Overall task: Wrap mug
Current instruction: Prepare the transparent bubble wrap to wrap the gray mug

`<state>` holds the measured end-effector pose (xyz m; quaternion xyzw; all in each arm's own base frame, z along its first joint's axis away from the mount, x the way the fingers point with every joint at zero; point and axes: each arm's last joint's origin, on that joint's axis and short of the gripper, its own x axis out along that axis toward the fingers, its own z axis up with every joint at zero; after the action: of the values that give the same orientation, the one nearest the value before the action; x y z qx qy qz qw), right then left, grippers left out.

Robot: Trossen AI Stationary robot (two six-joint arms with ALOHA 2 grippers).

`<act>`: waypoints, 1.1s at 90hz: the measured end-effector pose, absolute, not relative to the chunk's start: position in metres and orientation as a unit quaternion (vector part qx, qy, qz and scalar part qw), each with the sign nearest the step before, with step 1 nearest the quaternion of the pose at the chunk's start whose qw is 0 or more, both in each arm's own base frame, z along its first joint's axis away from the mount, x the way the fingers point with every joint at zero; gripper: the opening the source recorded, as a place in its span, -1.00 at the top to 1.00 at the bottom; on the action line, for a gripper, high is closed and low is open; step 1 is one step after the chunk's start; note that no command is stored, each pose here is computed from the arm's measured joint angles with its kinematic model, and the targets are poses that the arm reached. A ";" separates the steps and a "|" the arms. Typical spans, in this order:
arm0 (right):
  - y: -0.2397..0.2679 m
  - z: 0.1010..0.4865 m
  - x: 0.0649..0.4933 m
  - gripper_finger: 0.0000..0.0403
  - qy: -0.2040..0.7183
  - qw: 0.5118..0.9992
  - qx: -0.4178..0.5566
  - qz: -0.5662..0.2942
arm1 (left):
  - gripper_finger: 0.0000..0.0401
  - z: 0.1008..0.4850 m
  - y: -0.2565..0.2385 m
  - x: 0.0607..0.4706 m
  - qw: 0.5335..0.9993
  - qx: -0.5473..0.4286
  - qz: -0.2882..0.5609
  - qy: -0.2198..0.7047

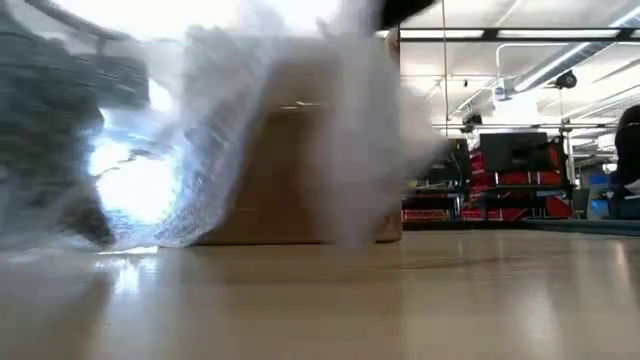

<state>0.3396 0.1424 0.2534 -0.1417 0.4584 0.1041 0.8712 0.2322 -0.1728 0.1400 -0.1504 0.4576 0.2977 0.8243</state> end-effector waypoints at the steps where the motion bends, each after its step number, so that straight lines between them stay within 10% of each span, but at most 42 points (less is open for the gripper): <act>1: 0.141 0.255 0.337 1.00 0.465 0.868 -0.137 0.105 | 0.90 0.140 -0.173 0.232 0.824 -0.151 0.297 0.457; 27: 0.129 0.248 0.313 1.00 0.609 0.775 0.035 0.168 | 0.90 0.140 -0.173 0.233 0.824 -0.151 0.298 0.457; 56: 0.130 0.176 0.339 0.60 0.695 0.705 -0.017 0.138 | 0.90 0.139 -0.172 0.231 0.823 -0.148 0.299 0.459; 72: 0.127 0.213 0.331 0.30 0.739 0.664 -0.016 0.112 | 0.90 0.139 -0.172 0.231 0.825 -0.141 0.295 0.462; 99: 0.140 0.283 0.286 0.11 0.677 0.728 0.048 0.094 | 0.90 0.139 -0.172 0.232 0.827 -0.136 0.293 0.461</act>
<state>0.2862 0.1399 0.2830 0.0480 0.6773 0.0936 0.7282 0.2316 -0.1718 0.1394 -0.1363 0.4609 0.2926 0.8267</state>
